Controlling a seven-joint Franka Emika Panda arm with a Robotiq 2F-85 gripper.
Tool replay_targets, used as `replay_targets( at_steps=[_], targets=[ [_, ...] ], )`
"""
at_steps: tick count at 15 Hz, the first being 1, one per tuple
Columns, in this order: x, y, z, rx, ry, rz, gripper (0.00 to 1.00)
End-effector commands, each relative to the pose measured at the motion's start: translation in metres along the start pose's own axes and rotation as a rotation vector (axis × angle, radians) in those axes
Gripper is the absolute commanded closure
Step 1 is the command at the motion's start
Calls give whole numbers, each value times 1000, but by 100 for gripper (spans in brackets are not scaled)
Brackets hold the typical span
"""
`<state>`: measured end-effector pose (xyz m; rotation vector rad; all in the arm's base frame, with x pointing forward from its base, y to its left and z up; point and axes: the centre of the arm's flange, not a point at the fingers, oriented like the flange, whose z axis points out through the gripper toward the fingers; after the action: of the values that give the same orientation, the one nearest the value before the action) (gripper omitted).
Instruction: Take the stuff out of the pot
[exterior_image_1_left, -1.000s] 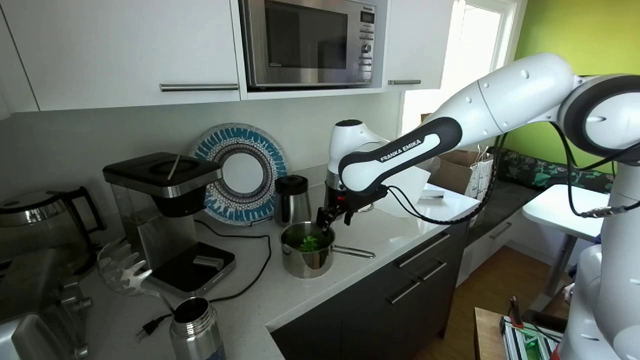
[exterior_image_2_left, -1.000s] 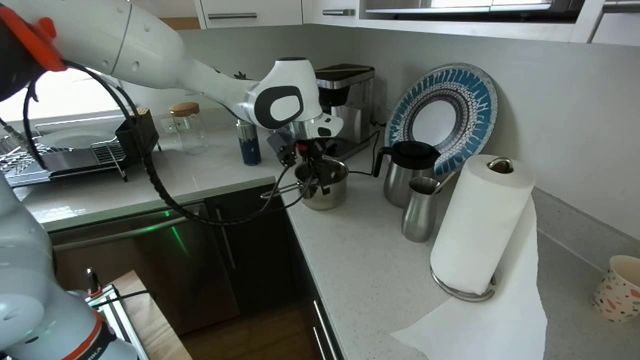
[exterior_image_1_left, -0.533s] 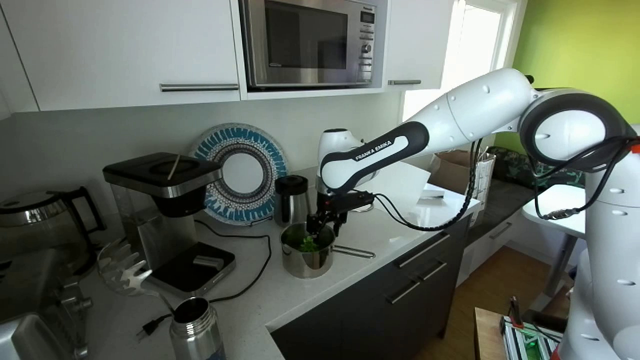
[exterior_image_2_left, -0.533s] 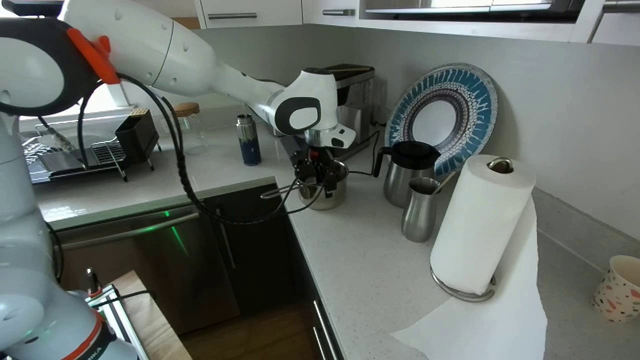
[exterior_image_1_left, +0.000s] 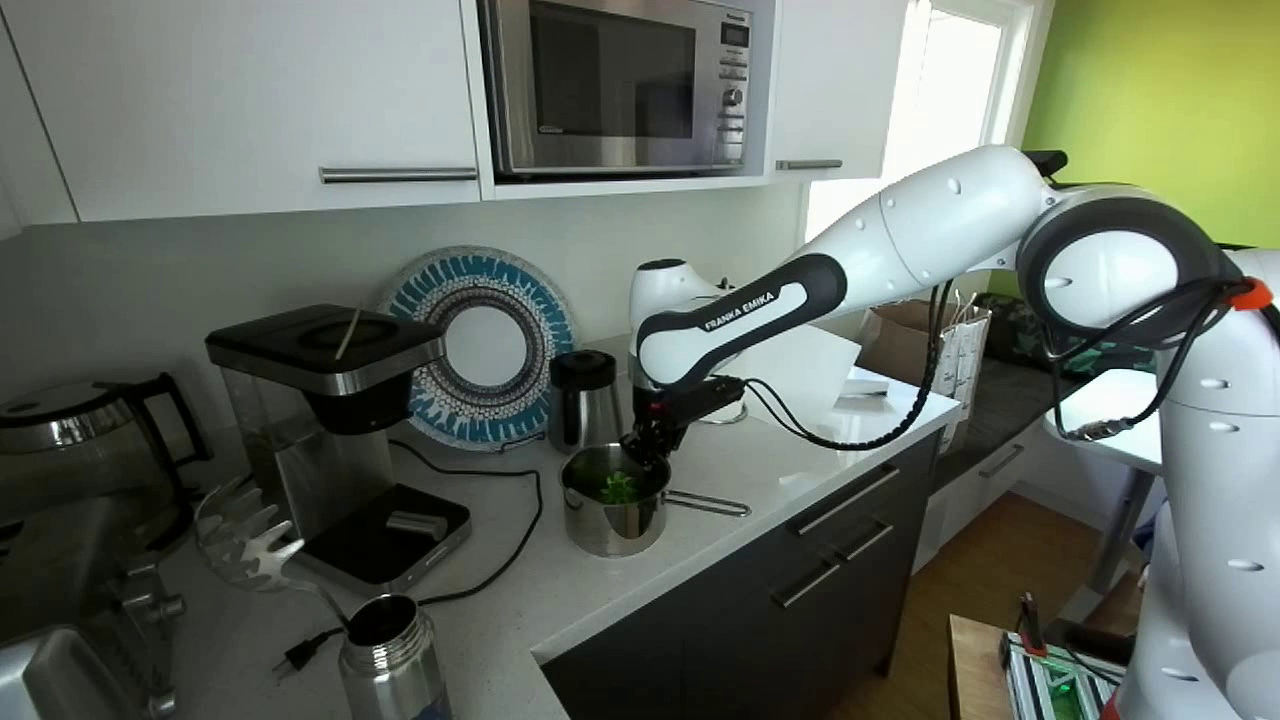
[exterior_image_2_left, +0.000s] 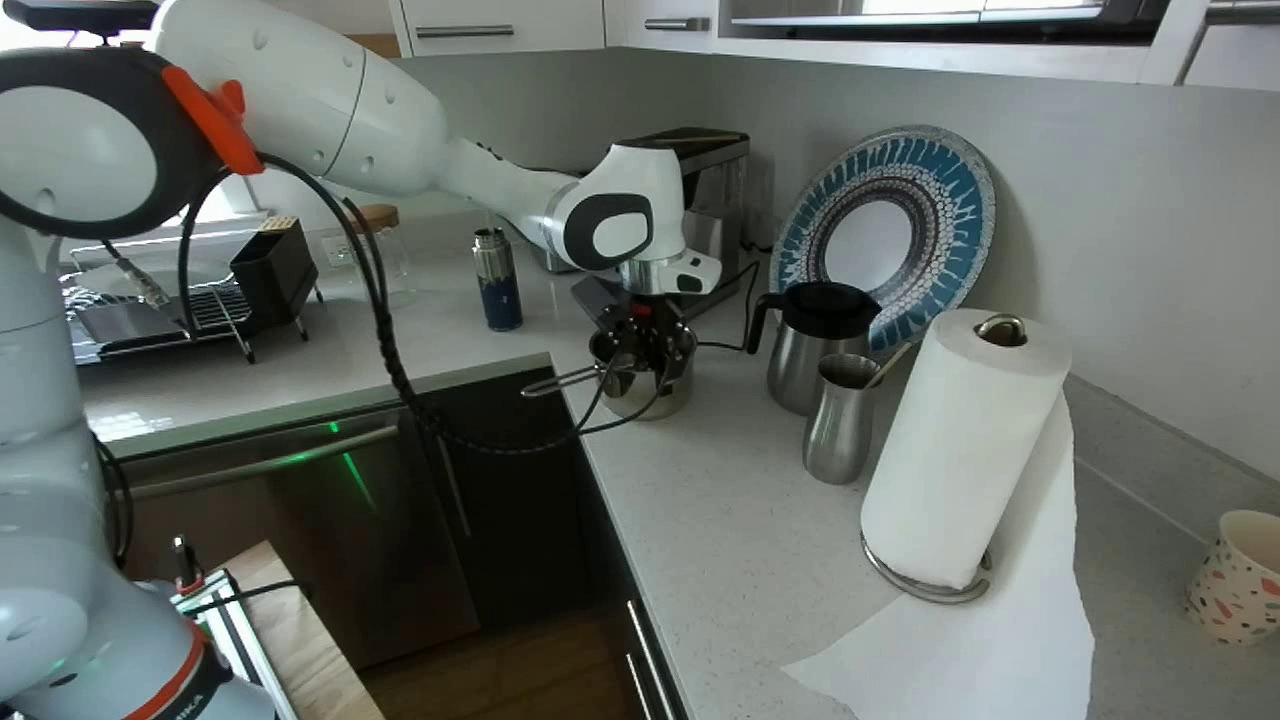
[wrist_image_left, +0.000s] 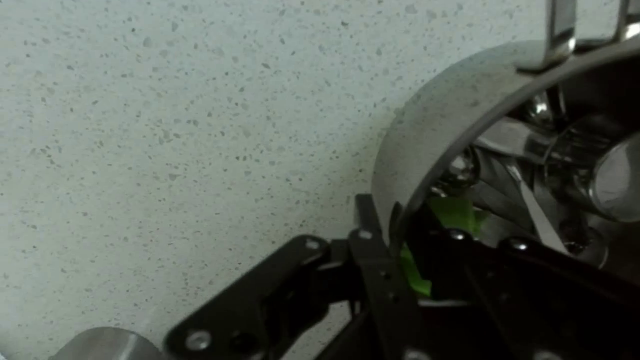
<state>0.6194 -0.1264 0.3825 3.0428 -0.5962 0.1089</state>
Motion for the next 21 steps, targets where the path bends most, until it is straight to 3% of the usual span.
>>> replay_targets(
  at_steps=[1,4,5,11,12,16,19,21],
  targets=[
    [0,1,0,-30,-16,-54,100],
    [-2,3,-7,-43,7,-52,99],
    [-4,4,-17,-71,52,-49,99],
    [2,21,-75,-346,282,-56,99],
    [11,18,-49,-285,207,-75,95],
    [10,21,-66,-324,259,-87,99],
    [19,4,-68,-527,285,-149,99],
    [24,-13,-71,-622,330,-175,99]
  ],
)
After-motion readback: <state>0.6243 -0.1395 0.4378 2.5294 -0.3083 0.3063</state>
